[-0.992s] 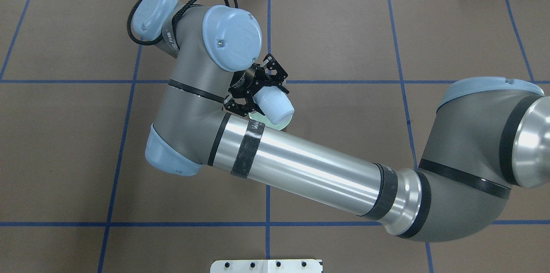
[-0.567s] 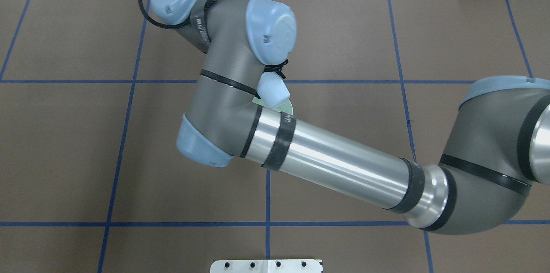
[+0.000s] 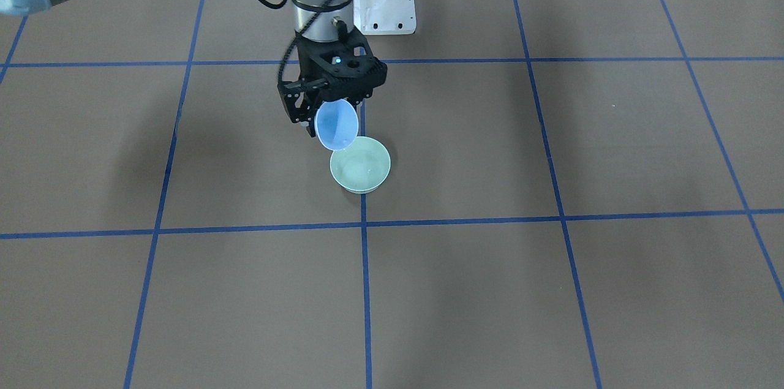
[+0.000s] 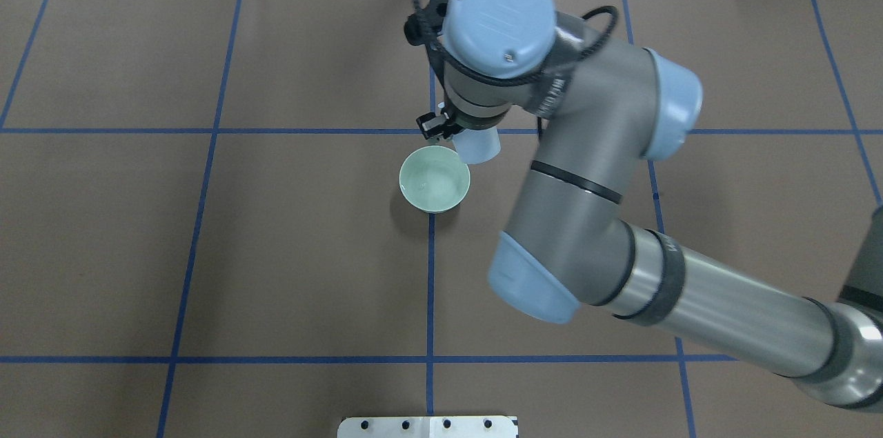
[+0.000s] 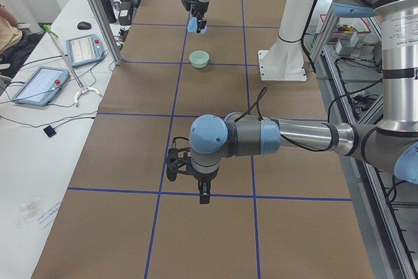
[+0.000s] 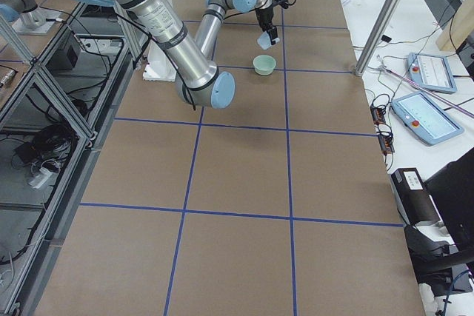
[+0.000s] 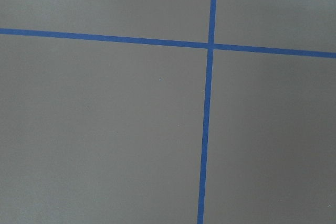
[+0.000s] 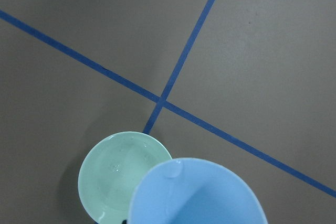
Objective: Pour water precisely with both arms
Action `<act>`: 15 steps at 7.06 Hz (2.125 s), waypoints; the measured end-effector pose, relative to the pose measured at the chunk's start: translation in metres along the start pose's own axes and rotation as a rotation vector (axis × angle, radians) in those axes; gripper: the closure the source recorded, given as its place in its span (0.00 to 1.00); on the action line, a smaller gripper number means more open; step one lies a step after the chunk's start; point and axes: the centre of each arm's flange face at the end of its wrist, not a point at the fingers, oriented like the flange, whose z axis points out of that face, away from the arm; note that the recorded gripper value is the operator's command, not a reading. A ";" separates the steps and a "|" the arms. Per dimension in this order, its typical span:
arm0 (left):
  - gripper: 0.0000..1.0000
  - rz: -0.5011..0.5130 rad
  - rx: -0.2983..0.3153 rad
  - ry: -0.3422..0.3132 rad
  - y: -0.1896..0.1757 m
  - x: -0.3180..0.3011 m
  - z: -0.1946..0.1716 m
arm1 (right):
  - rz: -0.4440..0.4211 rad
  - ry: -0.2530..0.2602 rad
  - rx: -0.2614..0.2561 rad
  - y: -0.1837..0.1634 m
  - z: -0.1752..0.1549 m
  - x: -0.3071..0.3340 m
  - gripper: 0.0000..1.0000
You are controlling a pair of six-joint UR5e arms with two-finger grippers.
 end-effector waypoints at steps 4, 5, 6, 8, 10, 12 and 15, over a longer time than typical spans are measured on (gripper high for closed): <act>0.00 0.001 -0.001 -0.001 0.000 0.000 0.001 | 0.149 -0.035 0.261 0.080 0.016 0.112 1.00; 0.00 0.002 -0.002 -0.001 0.000 0.000 0.001 | 0.177 0.001 0.311 0.102 0.028 0.145 1.00; 0.00 0.004 -0.001 -0.001 0.000 0.001 0.001 | 0.198 0.048 0.369 0.133 0.042 0.183 1.00; 0.00 0.007 0.000 -0.001 -0.001 0.002 0.001 | 0.228 0.099 0.491 0.195 0.074 0.260 1.00; 0.00 0.013 0.004 -0.002 -0.001 0.002 0.001 | 0.250 0.117 0.620 0.254 0.135 0.337 1.00; 0.00 0.017 0.006 -0.002 -0.002 0.003 0.001 | 0.253 0.135 0.687 0.296 0.171 0.389 0.36; 0.00 0.018 0.006 -0.002 -0.002 0.003 0.001 | 0.257 0.229 0.751 0.310 0.183 0.414 0.00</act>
